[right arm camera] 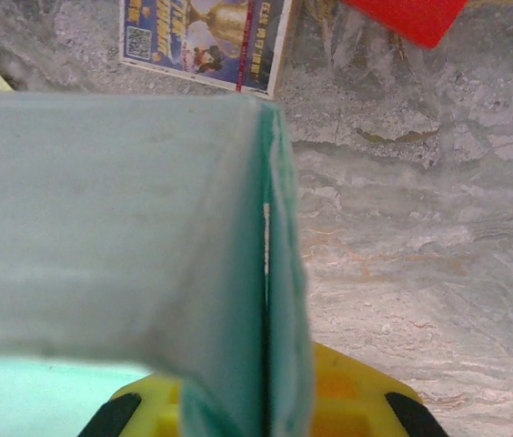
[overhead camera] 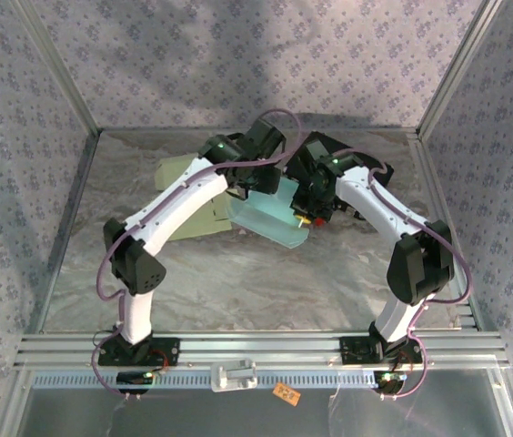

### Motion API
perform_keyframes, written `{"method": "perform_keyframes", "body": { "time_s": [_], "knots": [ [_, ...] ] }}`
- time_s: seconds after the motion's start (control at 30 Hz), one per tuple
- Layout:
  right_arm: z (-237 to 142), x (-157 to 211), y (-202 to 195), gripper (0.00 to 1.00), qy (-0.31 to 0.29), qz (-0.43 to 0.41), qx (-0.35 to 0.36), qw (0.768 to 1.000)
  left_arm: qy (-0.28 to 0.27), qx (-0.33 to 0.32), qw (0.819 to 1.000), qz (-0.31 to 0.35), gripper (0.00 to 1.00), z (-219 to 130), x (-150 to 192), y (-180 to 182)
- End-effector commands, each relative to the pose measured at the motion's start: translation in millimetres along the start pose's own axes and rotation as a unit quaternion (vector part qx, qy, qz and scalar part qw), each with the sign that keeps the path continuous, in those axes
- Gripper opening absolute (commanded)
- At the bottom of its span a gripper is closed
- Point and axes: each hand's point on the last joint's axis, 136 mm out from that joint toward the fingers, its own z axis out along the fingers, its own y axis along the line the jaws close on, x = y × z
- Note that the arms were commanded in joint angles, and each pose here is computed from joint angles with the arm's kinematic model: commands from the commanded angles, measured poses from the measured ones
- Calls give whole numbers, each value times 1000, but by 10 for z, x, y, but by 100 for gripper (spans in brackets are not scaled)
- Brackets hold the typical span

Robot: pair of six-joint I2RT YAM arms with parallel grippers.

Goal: Fold the paper box

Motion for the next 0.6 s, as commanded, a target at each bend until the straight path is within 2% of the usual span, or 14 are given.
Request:
{"method": "perform_keyframes", "body": {
  "time_s": [0.0, 0.17, 0.27, 0.4, 0.57],
  "knots": [
    [-33, 14, -34, 0, -1, 41, -17, 999, -26, 33, 995, -89, 58, -496, -112, 163],
    [107, 78, -143, 0, 8, 149, -43, 988, -7, 21, 977, -212, 56, -819, 77, 591],
    [196, 139, -193, 0, 11, 216, -47, 975, 21, 56, 961, -272, 57, -870, 322, 639],
    [263, 191, -227, 0, 9, 275, -43, 961, 79, 112, 942, -305, 57, -857, 614, 424],
    [342, 244, -199, 0, 11, 314, -40, 949, 95, 137, 945, -283, 56, -776, 721, 157]
  ]
}}
